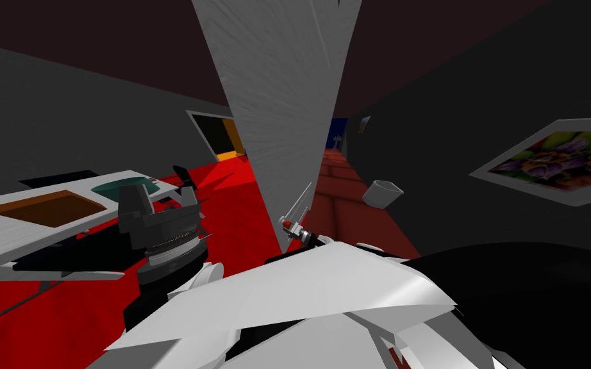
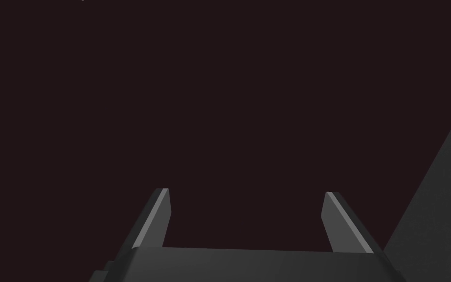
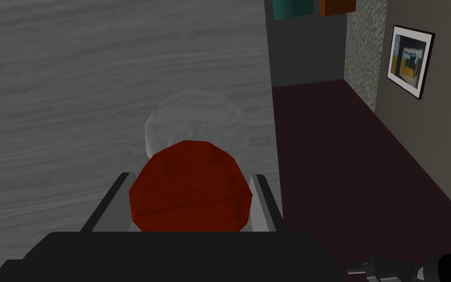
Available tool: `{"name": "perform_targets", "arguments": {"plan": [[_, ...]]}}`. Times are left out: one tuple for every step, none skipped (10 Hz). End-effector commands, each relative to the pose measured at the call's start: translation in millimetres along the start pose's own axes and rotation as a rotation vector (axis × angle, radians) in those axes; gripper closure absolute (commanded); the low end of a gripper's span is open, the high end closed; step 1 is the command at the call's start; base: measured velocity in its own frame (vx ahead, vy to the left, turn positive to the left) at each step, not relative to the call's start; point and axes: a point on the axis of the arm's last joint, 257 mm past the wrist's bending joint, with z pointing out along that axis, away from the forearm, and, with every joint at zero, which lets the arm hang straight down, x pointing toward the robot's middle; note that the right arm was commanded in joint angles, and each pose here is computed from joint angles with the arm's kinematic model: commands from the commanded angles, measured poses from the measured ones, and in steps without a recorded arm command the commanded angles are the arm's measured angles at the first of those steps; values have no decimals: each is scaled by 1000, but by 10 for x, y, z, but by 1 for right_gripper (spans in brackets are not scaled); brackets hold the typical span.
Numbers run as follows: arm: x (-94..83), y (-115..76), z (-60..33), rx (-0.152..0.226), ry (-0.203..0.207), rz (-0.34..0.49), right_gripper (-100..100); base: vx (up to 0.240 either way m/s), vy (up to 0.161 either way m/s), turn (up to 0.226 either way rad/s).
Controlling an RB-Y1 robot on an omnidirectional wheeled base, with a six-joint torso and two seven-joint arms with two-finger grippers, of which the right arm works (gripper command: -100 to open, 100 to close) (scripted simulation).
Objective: Push the door open
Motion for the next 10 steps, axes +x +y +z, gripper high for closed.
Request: {"name": "perform_targets", "arguments": {"plan": [[-22,3,22,0,-6,38,100,26,20,-22],[-24,7,32,2,-8,81,100,25,19,-15],[-25,12,42,4,-10,114,100,26,31,-26],[-25,12,42,4,-11,125,100,20,21,-23],[-26,16,51,6,-13,168,100,20,23,-18],[-28,21,61,8,-15,200,100,25,34,-21],[-28,21,61,8,-15,213,100,23,22,-20],[-29,26,73,11,-18,257,100,24,29,-18],[-29,26,73,10,-18,261,100,25,25,-27],[-31,31,85,13,-21,309,100,25,28,-35]]}}
